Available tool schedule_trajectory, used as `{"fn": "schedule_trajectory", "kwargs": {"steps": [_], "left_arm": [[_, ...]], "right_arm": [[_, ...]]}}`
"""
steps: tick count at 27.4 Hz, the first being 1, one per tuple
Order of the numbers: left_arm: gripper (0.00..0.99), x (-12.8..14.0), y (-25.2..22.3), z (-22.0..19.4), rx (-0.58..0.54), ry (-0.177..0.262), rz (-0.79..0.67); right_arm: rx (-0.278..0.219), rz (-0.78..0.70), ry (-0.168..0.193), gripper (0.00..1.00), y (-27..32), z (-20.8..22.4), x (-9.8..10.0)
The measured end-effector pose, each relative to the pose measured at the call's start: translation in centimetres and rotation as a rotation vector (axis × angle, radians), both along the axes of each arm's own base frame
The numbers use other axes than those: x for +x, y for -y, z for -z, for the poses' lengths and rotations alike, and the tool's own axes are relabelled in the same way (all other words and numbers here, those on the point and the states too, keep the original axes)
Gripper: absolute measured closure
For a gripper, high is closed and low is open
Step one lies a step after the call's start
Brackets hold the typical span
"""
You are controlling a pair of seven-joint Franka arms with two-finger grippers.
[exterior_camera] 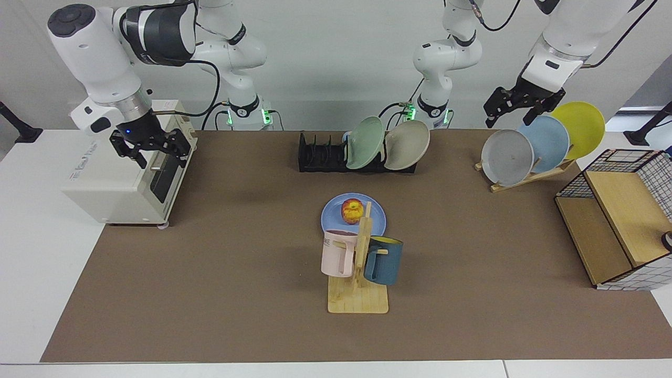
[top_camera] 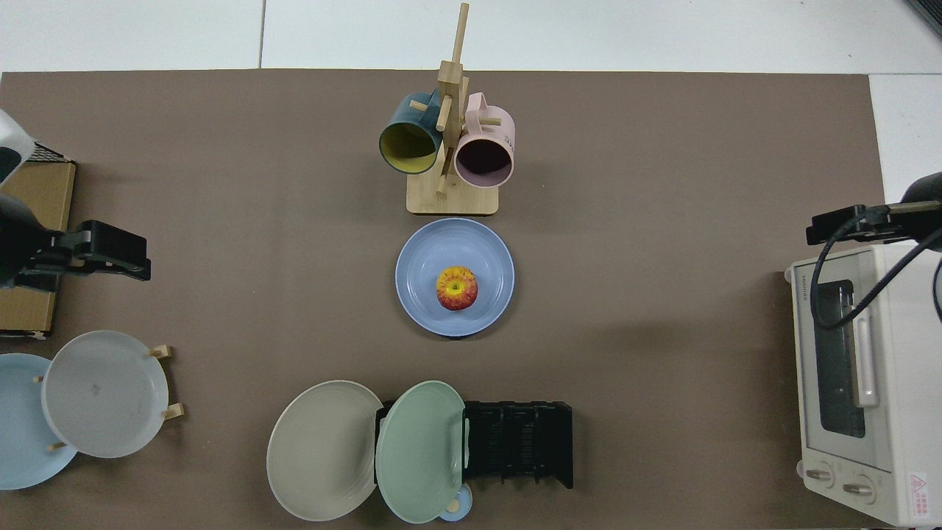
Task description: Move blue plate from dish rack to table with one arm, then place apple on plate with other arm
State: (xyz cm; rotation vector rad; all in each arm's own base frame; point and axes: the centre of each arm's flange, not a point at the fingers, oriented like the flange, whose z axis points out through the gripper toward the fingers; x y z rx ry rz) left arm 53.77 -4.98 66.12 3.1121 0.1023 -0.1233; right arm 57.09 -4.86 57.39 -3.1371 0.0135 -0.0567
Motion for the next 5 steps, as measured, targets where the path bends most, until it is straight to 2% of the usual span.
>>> {"fn": "schedule_trajectory", "kwargs": {"steps": [5], "left_arm": [[0.0,0.0,0.0,0.0,0.0,0.0,0.0]], "right_arm": [[0.0,0.0,0.004,0.0,-0.01,-0.21,0.02]]}}
